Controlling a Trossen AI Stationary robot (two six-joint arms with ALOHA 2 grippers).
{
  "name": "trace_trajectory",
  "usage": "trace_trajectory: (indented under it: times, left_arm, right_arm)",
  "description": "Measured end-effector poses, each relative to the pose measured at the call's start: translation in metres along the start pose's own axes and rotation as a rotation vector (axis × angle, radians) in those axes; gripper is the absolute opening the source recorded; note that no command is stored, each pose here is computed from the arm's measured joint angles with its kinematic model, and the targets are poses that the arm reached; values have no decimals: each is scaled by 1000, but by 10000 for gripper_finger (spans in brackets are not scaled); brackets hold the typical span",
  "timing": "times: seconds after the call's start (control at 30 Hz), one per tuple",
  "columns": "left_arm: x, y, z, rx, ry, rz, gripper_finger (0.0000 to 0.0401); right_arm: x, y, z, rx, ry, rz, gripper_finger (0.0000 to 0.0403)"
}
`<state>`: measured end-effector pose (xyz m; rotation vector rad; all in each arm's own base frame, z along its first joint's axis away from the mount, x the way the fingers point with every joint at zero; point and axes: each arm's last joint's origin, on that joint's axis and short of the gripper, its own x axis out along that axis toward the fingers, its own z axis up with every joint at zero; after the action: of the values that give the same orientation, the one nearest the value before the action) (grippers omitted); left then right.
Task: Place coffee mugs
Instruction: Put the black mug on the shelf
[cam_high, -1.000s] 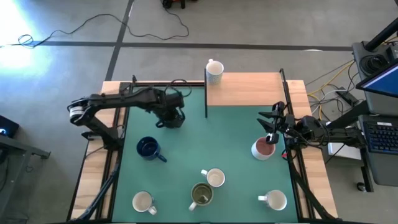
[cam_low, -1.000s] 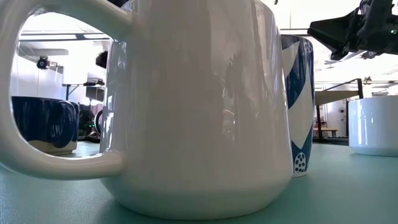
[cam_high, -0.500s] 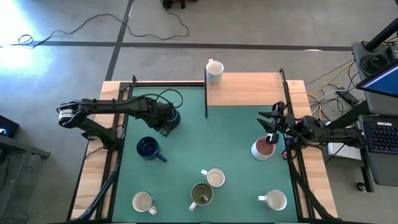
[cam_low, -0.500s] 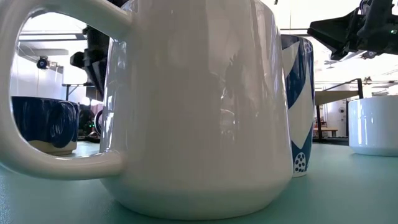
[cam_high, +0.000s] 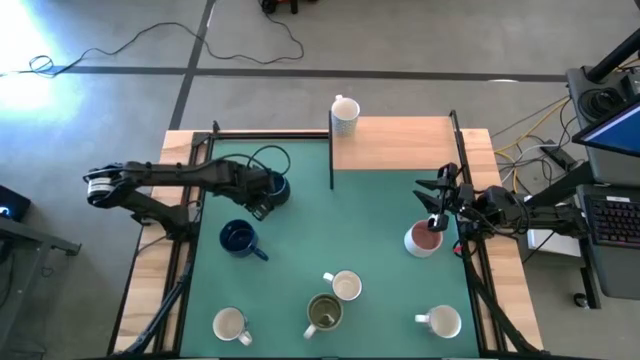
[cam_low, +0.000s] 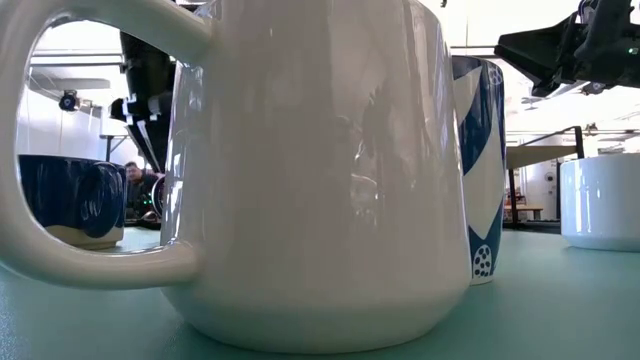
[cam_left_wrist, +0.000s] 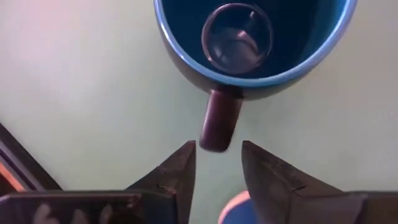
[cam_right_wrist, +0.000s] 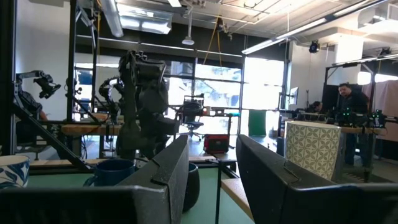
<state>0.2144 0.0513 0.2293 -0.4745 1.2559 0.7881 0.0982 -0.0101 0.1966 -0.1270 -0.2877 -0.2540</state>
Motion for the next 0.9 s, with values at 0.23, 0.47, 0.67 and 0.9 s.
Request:
trace_trajectory:
  times: [0.23, 0.47, 0.67, 0.9]
  left_arm:
    - [14, 5, 2, 76, -34, 4, 153]
    - [20, 7, 6, 136, -74, -13, 143]
    - [20, 6, 8, 115, -87, -24, 89]
    - [20, 1, 14, 64, -142, -99, 60]
  right_arm:
    - [0, 0, 0, 0, 0, 0, 123]
    - [0, 0, 0, 0, 0, 0, 123]
    - [0, 0, 0, 1, 0, 0, 123]
    - [0, 0, 0, 0, 0, 0, 123]
